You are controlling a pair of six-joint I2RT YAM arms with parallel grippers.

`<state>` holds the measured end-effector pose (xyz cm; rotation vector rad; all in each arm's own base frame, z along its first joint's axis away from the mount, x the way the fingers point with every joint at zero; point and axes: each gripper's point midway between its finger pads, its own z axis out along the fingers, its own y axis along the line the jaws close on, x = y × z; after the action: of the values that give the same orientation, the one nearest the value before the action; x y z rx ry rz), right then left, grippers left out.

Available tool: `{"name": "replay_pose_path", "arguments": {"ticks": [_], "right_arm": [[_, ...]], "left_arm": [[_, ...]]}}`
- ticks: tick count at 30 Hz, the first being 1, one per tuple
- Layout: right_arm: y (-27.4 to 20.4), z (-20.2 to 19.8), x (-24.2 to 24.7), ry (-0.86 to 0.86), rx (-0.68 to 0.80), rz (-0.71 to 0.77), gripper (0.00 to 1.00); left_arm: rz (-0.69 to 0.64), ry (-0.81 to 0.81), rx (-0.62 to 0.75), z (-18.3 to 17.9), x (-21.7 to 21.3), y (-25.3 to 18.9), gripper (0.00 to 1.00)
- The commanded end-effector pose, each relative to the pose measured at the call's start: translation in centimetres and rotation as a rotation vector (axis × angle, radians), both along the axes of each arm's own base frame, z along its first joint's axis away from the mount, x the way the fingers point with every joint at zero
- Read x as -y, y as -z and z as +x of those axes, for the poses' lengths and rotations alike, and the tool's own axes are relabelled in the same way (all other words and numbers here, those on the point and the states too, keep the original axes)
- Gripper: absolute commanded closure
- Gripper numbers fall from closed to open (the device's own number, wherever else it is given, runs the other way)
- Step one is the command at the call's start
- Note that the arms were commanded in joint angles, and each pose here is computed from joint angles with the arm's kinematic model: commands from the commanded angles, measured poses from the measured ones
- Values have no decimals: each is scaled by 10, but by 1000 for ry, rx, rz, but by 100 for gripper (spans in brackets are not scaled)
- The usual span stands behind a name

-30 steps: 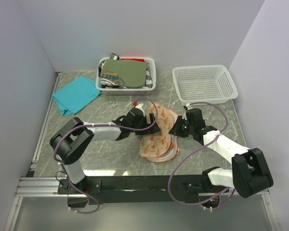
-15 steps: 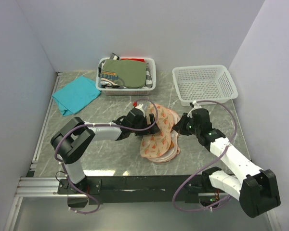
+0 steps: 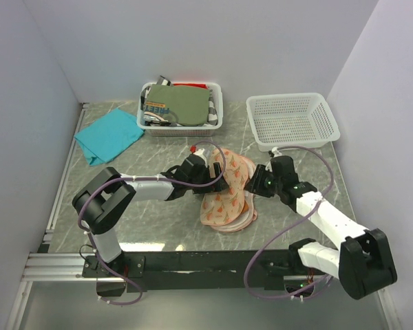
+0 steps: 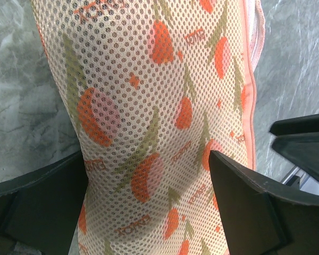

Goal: Place the bra in the laundry bag and zip it closed
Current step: Adjust the bra in the laundry bag, then adjust the laundry bag at the center of the board.

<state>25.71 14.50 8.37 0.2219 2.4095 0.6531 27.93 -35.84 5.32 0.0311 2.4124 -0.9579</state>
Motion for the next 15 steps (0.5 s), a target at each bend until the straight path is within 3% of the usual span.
{"name": "replay_pose_path", "arguments": {"ticks": [1, 9, 15], "right_arm": [[-11, 11, -16, -64, 39, 58, 57], [-2, 13, -26, -100, 14, 90, 58], [1, 13, -28, -113, 2, 91, 69]], "left_arm": [[-48, 4, 67, 10, 11, -28, 4], [-60, 12, 68, 10, 14, -31, 4], [-59, 11, 68, 10, 13, -31, 4]]}}
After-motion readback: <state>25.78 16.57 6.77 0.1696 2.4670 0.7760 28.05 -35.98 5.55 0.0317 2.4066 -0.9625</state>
